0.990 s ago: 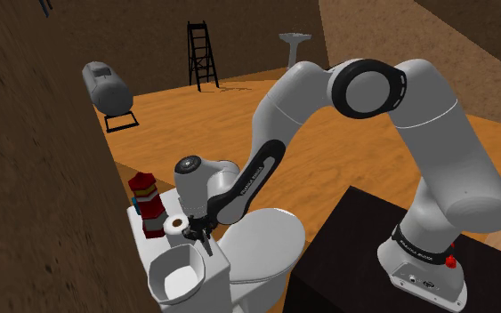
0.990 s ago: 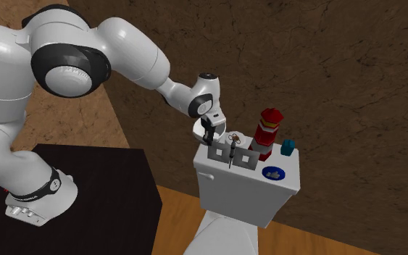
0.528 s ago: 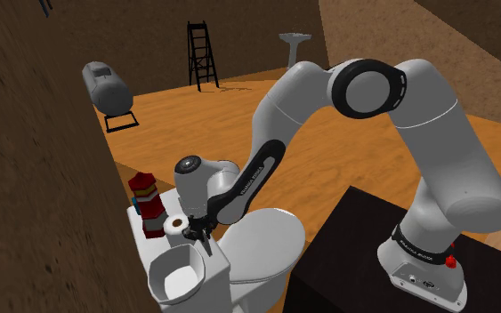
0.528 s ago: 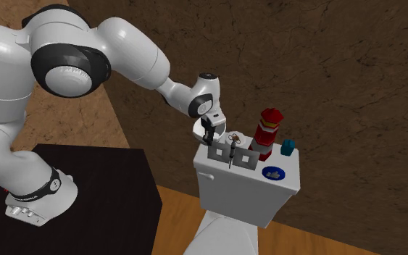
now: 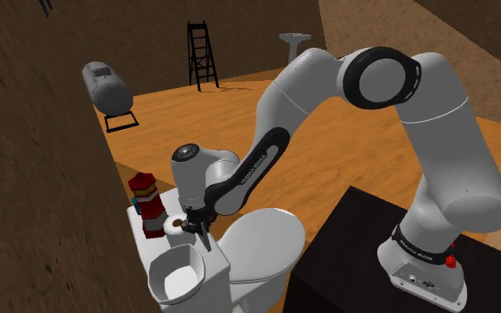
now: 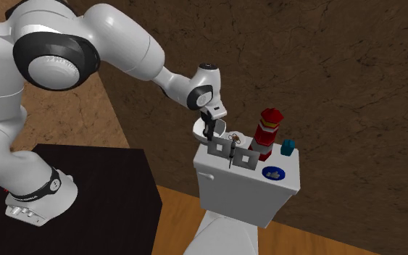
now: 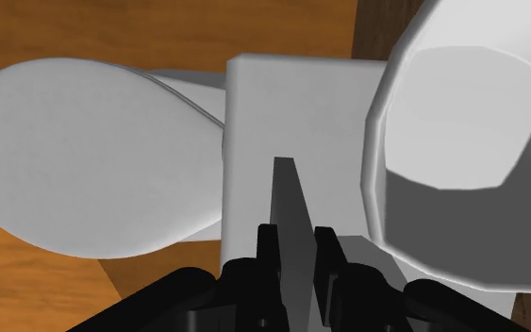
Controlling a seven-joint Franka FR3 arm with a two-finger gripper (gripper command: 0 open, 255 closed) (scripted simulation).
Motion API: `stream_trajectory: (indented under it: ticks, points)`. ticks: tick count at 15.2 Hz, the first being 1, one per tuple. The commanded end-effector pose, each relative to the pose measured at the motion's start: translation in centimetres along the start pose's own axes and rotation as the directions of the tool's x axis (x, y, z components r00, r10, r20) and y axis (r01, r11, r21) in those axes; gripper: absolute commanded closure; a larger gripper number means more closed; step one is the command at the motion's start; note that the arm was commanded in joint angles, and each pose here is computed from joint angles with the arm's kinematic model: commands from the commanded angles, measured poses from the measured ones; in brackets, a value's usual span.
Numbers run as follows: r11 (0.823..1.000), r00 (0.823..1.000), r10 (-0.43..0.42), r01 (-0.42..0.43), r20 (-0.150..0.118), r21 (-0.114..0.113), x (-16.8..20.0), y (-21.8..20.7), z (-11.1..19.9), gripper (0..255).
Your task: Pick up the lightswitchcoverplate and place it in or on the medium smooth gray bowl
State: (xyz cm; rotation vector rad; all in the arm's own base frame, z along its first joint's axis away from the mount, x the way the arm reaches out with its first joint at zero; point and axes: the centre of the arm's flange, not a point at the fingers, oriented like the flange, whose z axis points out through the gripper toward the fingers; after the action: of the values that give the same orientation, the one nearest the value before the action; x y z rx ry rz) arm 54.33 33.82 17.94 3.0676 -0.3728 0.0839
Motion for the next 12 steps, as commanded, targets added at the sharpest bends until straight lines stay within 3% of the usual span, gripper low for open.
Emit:
stream_trajectory:
  ticks: [1, 12]
  points:
    - [1.0, 1.0, 0.0, 0.0, 0.0, 0.0, 0.0, 0.0, -1.1, 255]
    - [1.0, 1.0, 0.0, 0.0, 0.0, 0.0, 0.3, 0.2, -6.9, 255]
